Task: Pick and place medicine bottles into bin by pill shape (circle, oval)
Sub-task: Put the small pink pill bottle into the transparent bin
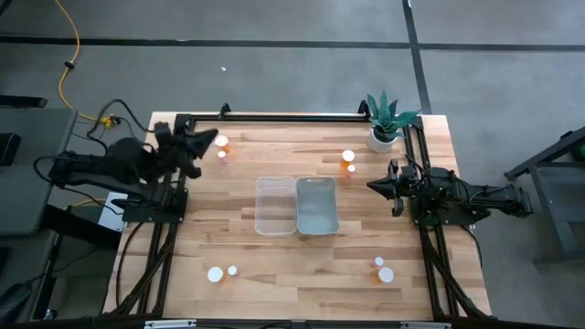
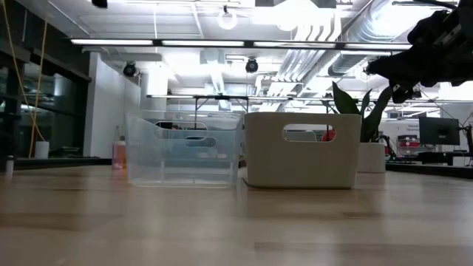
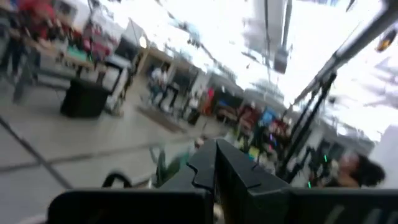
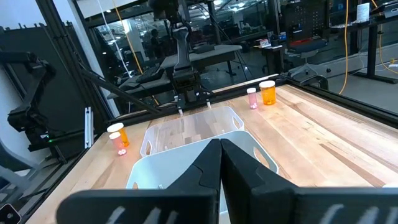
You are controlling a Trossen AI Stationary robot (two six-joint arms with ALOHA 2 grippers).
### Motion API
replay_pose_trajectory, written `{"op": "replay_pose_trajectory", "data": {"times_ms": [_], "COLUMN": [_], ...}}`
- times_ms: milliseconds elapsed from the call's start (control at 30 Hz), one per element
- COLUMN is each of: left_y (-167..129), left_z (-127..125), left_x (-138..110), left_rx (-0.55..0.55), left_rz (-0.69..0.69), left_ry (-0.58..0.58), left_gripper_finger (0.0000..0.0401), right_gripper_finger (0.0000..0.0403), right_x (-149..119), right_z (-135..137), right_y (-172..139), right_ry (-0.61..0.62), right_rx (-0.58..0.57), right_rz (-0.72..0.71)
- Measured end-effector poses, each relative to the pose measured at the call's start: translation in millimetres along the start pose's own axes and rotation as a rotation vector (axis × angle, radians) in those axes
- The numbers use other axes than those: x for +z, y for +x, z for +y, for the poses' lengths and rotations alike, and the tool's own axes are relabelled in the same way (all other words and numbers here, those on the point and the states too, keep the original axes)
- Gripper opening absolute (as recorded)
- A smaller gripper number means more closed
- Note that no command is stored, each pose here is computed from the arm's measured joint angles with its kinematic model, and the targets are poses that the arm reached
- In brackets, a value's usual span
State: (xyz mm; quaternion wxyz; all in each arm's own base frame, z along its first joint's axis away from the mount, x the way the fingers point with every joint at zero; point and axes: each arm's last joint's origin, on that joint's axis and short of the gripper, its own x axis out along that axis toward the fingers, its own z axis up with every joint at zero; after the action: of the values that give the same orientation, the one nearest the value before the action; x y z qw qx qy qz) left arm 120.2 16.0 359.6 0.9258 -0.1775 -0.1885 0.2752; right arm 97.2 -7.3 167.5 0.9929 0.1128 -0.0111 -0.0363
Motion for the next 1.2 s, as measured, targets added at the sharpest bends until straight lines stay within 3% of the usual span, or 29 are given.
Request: {"op": "replay_pose_trajectory", "data": {"times_ms": [233, 400, 600, 967, 1200], "left_y": [-2, -2, 5, 10, 38], "left_z": [-5, -2, 14, 78, 118], "left_x": [22, 23, -9, -34, -62], "left_rx": [-0.026, 0.053, 0.246, 0.706, 0.863], "left_rz": [-0.164, -0.179, 0.051, 0.539, 0.795], "left_ry": [-0.005, -0.008, 0.026, 0.045, -0.037], "left_gripper_finger": [0.0001, 0.0001, 0.0024, 0.0183, 0.0241], "right_gripper_finger": [0.0000, 0.0000, 0.0000, 0.0000, 0.0000], "right_x": [0, 0, 0, 0, 0], "right_z": [0, 0, 0, 0, 0], "right_y": [0, 0, 0, 0, 0], "right_ry": [0.000, 0.000, 0.000, 0.000, 0.000], "right_rx": [0.000, 0.000, 0.000, 0.000, 0.000], "right_rz": [0.000, 0.000, 0.000, 0.000, 0.000]}}
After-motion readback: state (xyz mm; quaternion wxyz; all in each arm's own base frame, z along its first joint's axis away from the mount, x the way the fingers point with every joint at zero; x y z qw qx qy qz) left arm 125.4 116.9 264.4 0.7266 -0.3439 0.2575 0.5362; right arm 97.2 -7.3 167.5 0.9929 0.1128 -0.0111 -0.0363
